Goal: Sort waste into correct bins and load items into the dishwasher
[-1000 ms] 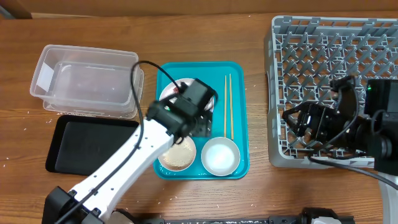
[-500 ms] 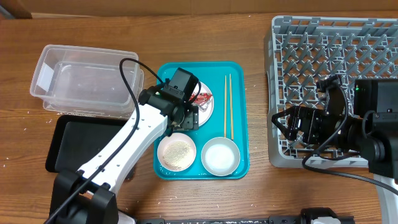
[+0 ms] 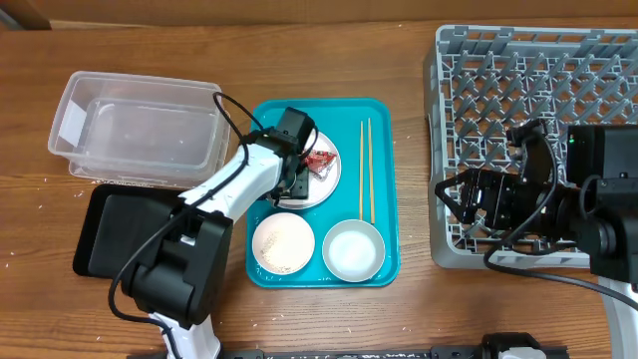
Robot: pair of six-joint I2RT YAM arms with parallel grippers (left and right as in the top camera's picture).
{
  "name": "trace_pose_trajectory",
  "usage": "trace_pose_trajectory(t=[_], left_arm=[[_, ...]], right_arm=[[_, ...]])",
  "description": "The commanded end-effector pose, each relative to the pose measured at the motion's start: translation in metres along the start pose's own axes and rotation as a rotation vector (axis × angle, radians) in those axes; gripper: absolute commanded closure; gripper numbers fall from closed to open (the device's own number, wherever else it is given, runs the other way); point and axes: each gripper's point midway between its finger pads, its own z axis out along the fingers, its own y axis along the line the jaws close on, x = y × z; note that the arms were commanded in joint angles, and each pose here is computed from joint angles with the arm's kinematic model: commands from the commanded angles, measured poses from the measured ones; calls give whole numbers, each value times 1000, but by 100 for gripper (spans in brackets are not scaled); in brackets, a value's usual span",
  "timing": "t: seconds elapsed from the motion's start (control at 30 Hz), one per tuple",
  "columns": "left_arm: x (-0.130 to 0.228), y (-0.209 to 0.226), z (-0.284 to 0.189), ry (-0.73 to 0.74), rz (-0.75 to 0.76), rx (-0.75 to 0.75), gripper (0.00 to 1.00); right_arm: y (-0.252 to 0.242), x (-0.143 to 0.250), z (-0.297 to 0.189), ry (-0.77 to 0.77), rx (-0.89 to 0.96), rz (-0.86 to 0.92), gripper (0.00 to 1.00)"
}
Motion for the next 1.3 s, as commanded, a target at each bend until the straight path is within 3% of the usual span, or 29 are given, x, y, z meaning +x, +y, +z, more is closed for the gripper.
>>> trace_pose_trajectory(t=[0.0,0.03,0.17,0.3,0.47,0.67,0.7,0.77,0.87,1.0,1.17,1.27], left_arm=[[-5,0,-7,-4,-14,18,86],[-12,-3,-18,-16,-15,35,96],[-23,-17,-52,-34,-17,109,96],[-39,-3,-96,-90,-39,73,96],[-71,58,-144,-210,-160,-69,96],[-86,138,-133,-200,-350,-143,96],[-86,146,-126,-177,-374,-131,92],[-85,155,-112,-130,-406,-93,69],[-85,158,-106,-104,-432,-29,49],[-101,131,-125,-141,-395,99,41],[-106,62,-128,-175,-133,160,36],[-101,27,-109,-173,2,100,19]], right_arm=[[5,-3,-2,-11,-15,-20,6],[6,-3,-2,-11,-15,-21,6],[5,-3,-2,-11,-14,-20,6],[5,-3,-2,-11,-15,-20,6],[5,-3,-2,-11,-14,-20,6],[5,-3,-2,-11,-15,-20,6],[5,-3,-2,-11,-15,-20,5],[5,-3,-2,-11,-15,-20,5],[5,-3,-2,-11,-15,-19,5],[5,-3,-2,-8,-14,-18,4],[4,-3,-1,-4,-13,-15,4],[4,-3,0,-1,-12,-14,4]])
